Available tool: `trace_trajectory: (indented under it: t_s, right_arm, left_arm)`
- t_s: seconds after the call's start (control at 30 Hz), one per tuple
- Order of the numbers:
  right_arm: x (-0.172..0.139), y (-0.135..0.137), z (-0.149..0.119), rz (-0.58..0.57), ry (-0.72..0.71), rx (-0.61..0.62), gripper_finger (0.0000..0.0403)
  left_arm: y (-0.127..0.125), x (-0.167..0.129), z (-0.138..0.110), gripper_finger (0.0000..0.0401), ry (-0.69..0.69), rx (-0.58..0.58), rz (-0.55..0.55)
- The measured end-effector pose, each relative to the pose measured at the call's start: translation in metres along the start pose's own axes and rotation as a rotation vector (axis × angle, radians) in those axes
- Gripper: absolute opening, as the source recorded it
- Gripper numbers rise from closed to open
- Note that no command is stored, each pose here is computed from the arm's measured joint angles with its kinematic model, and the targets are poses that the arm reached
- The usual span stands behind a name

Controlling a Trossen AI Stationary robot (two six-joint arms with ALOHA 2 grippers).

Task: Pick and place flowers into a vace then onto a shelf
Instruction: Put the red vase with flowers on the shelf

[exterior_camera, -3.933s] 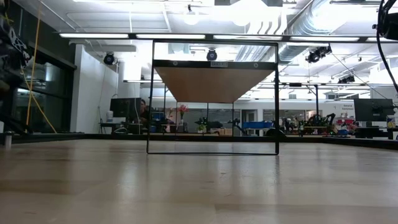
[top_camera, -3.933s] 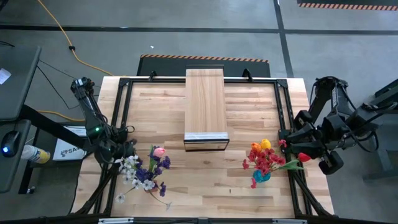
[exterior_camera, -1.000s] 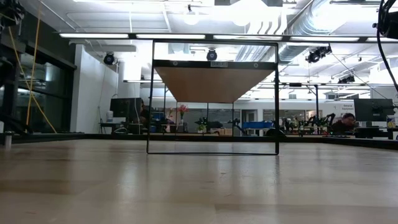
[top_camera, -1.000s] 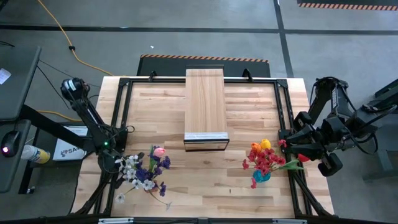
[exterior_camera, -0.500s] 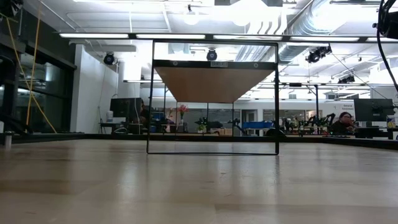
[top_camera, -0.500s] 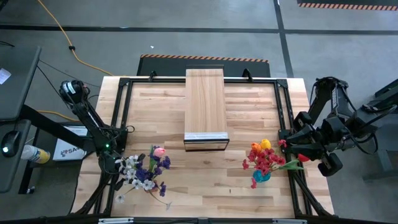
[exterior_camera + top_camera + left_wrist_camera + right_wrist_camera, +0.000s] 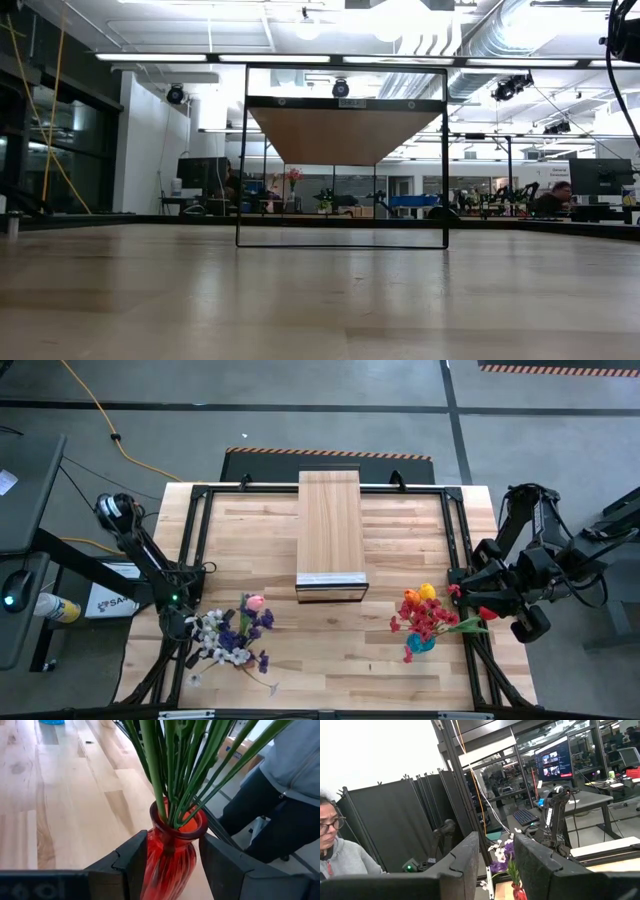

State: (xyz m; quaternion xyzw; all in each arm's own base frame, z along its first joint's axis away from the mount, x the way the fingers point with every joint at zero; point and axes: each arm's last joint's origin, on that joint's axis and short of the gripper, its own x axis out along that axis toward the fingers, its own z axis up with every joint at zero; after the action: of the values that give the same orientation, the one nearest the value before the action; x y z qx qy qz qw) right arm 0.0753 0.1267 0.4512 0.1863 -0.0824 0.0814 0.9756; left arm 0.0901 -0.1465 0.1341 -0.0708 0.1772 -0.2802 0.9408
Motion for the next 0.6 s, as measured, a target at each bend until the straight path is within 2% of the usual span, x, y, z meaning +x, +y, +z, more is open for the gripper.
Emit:
trace_trajectory:
  t_s: [0.6]
  right_arm:
    - [0.0, 0.0, 0.0, 0.0, 0.0, 0.0, 0.0114]
  left_arm:
    - [-0.0041, 0.0071, -0.0007, 0.0211, -0.043, 0.048, -0.036]
